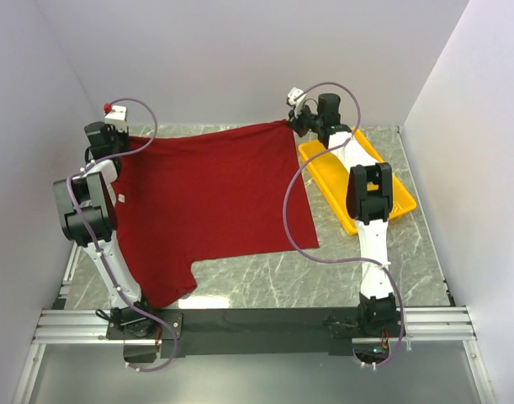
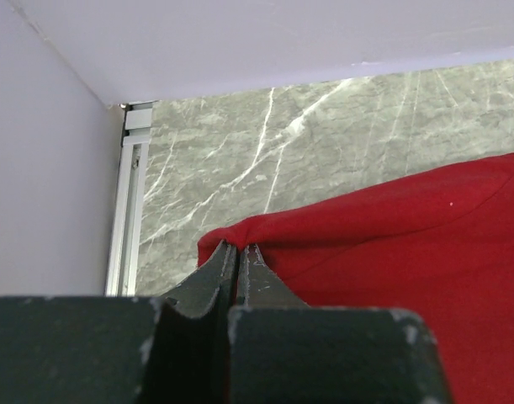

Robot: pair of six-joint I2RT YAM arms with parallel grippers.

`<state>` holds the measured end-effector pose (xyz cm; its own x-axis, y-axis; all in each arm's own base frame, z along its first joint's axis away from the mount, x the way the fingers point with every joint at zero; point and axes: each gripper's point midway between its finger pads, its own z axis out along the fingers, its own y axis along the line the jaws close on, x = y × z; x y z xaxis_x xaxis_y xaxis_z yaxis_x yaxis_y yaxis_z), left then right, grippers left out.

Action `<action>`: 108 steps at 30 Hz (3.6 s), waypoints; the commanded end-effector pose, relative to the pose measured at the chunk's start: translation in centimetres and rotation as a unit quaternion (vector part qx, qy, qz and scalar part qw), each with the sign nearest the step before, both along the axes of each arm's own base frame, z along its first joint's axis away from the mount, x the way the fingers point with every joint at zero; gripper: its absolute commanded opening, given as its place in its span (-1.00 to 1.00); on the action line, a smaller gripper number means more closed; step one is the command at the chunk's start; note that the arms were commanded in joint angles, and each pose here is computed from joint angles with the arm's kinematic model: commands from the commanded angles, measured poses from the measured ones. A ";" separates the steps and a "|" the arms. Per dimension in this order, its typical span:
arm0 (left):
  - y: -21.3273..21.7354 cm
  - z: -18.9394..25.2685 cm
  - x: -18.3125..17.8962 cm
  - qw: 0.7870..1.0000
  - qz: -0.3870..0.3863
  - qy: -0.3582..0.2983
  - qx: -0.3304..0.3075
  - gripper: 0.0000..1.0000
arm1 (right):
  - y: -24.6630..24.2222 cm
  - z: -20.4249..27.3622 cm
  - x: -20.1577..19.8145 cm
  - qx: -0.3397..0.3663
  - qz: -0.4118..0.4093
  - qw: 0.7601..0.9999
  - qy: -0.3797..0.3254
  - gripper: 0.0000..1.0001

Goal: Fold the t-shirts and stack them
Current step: Fold the tshirt

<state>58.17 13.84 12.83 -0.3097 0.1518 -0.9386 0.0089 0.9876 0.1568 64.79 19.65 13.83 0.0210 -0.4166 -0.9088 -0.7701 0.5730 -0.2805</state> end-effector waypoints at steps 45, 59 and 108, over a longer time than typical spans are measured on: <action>3.5 1.6 -2.9 0.996 0.068 -0.012 0.056 -0.99 | -3.7 0.2 -0.5 -0.067 -0.014 0.997 -0.045 -1.00; 3.9 1.0 -4.1 0.995 0.077 -0.003 0.062 -0.99 | -3.8 1.0 -1.1 -0.068 0.007 0.996 -0.060 -1.00; 3.8 -0.3 -6.1 0.995 0.074 0.022 0.065 -0.99 | -4.5 -0.7 -3.1 -0.131 0.046 0.988 -0.068 -1.00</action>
<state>52.84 16.01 9.59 -0.4126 0.1929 -0.8903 -0.0680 0.9681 0.2412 61.11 16.70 8.78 0.1334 -0.6077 -0.7828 -0.8176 0.3790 -0.4335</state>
